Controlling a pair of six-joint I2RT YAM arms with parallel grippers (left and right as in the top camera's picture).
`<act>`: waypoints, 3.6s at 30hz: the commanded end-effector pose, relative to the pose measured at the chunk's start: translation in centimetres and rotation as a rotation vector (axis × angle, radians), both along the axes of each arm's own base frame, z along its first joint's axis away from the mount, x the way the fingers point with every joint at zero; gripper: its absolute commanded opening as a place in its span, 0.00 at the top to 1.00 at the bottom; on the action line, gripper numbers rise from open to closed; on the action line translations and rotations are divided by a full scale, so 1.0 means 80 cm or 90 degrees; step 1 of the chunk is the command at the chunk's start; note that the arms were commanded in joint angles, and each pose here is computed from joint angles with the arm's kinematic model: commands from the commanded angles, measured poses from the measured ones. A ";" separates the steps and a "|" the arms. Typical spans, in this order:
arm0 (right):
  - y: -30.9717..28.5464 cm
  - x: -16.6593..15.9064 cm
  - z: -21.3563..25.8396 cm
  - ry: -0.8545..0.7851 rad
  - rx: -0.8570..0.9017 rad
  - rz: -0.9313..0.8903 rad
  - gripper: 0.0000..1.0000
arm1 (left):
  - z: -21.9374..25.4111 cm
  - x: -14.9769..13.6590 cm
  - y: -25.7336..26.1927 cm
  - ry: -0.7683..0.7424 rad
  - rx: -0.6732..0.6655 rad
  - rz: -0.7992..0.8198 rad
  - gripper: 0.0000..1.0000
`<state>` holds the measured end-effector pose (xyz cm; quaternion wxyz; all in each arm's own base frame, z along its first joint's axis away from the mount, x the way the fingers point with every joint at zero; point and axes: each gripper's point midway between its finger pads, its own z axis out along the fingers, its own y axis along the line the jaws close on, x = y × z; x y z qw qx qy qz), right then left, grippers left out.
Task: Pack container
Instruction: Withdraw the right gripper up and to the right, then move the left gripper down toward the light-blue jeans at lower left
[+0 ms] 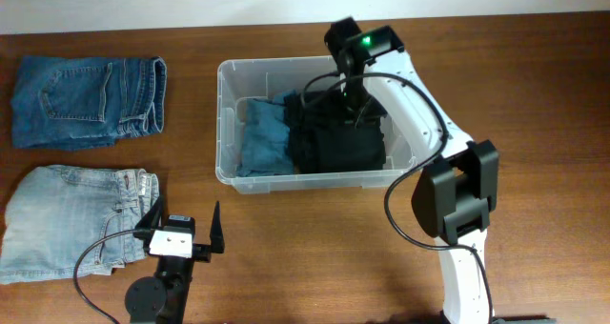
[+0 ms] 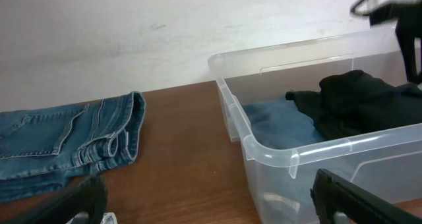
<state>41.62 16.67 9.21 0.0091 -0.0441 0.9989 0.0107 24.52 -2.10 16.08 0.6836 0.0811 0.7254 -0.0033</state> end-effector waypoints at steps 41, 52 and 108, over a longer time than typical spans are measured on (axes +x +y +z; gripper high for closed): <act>-0.423 -0.043 0.152 -0.109 -0.056 -0.566 0.01 | -0.002 0.000 0.000 0.000 0.010 -0.002 0.01; -0.429 -0.043 0.135 -0.098 -0.058 -0.573 0.02 | -0.002 0.000 0.000 -0.001 0.010 -0.002 0.00; -0.429 -0.043 0.135 -0.098 -0.058 -0.573 0.02 | 0.000 0.058 0.462 0.587 -0.189 0.341 0.01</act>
